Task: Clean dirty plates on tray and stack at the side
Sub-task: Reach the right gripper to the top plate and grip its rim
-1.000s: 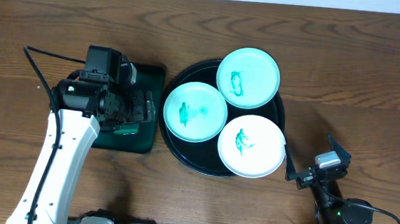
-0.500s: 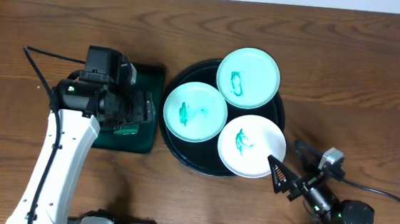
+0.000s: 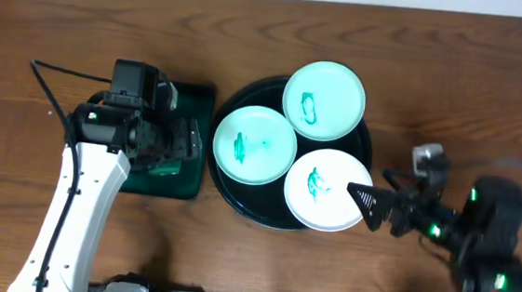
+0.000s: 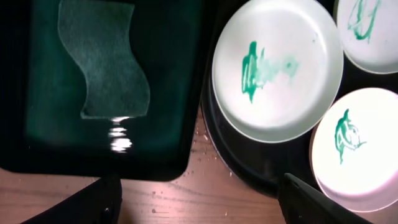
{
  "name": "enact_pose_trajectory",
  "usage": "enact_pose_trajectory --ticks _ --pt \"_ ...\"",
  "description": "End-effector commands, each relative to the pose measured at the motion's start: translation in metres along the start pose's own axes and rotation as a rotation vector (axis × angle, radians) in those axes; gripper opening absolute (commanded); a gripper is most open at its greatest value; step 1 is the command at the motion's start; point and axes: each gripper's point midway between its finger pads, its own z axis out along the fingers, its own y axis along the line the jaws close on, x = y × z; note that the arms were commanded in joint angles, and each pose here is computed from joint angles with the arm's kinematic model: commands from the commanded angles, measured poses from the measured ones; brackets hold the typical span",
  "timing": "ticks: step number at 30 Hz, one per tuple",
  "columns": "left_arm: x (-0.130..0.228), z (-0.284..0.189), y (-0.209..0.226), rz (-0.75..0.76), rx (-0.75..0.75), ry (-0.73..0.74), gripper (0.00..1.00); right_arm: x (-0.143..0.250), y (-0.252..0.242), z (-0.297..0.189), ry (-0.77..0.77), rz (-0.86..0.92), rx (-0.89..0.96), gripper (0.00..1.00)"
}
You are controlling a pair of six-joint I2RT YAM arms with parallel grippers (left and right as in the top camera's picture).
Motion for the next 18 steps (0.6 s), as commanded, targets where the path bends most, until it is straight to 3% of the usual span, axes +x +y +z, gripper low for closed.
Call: enact_pose_trajectory --ticks 1,4,9,12,18 --pt "-0.003 -0.004 -0.001 0.027 -0.006 -0.014 0.81 -0.014 -0.011 0.013 0.185 -0.151 0.089 0.99" --pt "-0.004 -0.004 -0.001 0.028 -0.005 -0.018 0.8 -0.01 -0.035 0.028 0.436 -0.169 0.286 0.99" --pt "-0.008 -0.004 -0.002 0.015 -0.002 -0.032 0.8 -0.002 -0.03 0.075 0.688 -0.342 0.418 0.99" --pt "-0.007 -0.004 -0.002 0.015 -0.002 -0.031 0.81 0.015 -0.03 0.103 0.747 -0.381 0.47 0.99" --pt "-0.007 -0.004 -0.002 0.015 -0.002 -0.031 0.81 0.072 0.016 0.166 0.863 -0.264 0.185 0.99"
